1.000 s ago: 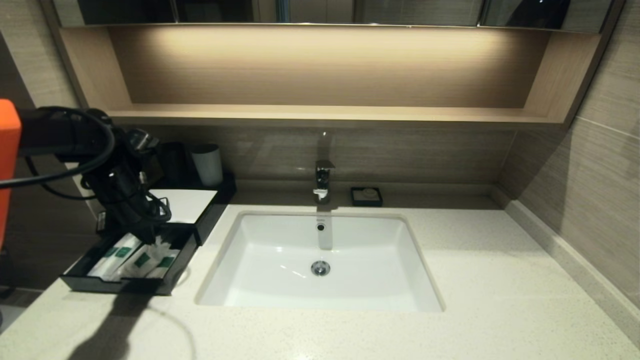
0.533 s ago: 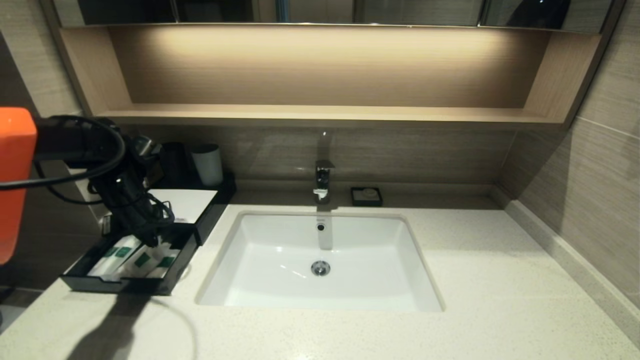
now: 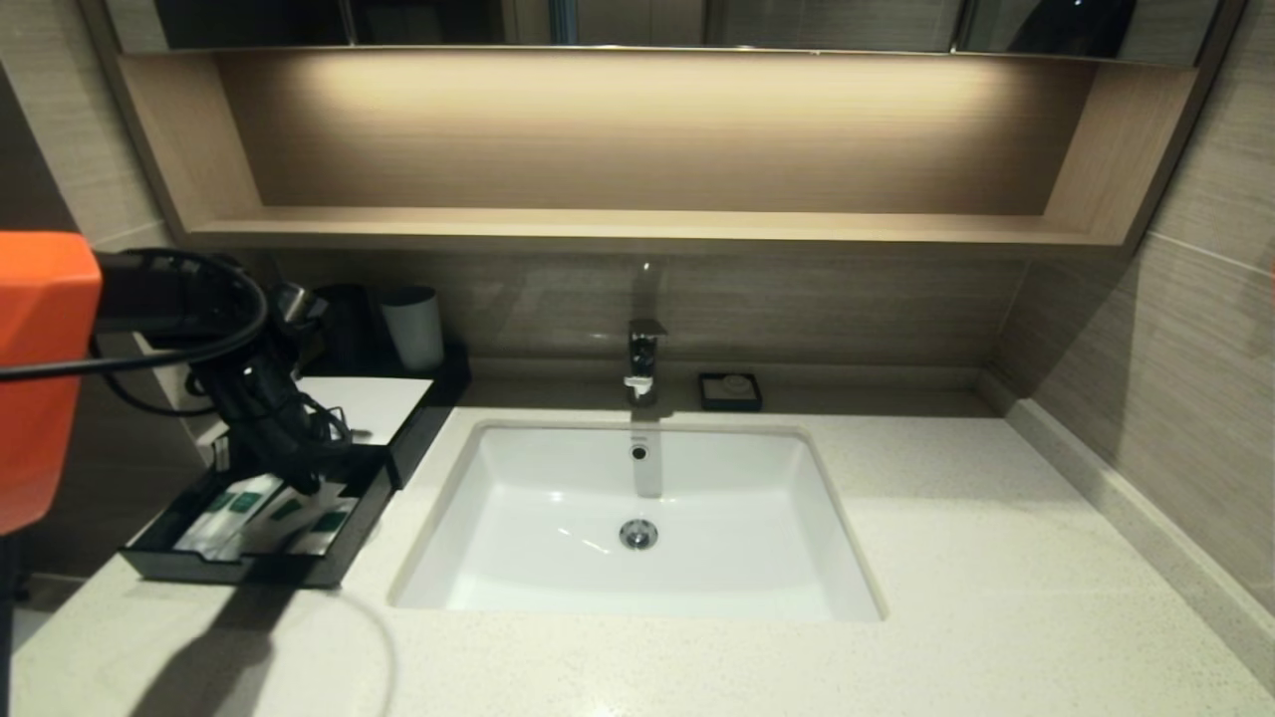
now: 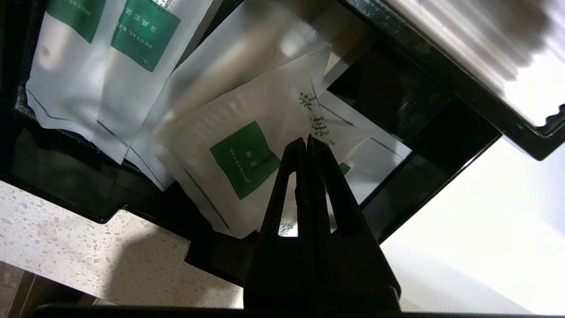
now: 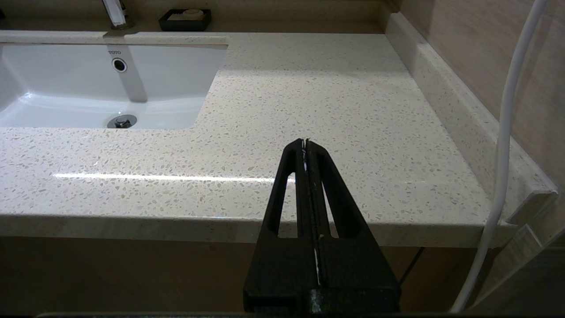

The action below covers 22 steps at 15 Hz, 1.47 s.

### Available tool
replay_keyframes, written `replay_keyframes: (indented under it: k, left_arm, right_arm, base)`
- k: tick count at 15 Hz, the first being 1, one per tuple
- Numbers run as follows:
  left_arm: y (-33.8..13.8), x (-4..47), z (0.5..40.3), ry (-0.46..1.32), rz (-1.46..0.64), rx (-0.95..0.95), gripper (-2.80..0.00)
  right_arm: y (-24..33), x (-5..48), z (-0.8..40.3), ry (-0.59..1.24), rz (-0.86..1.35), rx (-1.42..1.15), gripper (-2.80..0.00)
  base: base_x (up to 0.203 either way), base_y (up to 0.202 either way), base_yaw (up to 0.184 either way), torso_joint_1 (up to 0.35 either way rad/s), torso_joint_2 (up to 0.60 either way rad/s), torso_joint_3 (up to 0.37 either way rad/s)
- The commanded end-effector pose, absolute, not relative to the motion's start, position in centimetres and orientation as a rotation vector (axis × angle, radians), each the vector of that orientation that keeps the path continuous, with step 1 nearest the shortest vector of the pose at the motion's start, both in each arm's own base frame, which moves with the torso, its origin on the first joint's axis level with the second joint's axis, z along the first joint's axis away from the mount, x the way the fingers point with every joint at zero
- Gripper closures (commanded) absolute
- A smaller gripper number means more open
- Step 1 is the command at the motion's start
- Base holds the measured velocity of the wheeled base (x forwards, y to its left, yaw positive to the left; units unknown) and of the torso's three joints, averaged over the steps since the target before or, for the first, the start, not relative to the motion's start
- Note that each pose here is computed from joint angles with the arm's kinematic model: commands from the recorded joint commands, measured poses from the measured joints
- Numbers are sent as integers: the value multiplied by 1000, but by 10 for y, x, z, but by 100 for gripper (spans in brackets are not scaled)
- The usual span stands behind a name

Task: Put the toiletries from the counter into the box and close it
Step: Close the drawer

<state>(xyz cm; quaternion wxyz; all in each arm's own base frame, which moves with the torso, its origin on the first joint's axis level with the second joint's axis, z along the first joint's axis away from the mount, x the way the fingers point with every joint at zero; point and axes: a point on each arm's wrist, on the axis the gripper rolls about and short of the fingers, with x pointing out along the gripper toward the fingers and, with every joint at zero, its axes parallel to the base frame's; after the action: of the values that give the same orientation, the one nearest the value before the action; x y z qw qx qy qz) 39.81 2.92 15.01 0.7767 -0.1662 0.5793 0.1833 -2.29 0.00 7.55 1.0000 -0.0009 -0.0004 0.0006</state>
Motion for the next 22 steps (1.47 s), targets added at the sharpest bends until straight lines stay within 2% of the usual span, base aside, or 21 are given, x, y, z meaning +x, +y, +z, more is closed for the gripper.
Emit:
replay_keyframes:
  k: [1, 12, 22]
  left_arm:
    - [29, 399, 148, 1264, 401, -360, 0]
    - [30, 397, 150, 1255, 417, -380, 0]
    - [32, 373, 197, 1146, 422, -426, 0]
  right_arm:
    - [0, -23, 75, 2, 2, -2, 0]
    - [0, -23, 75, 2, 2, -2, 0]
    - [0, -23, 75, 2, 2, -2, 0]
  base:
    - [0, 0, 0, 0, 0, 0]
    - [0, 0, 0, 0, 0, 0]
    - [0, 0, 0, 0, 0, 0]
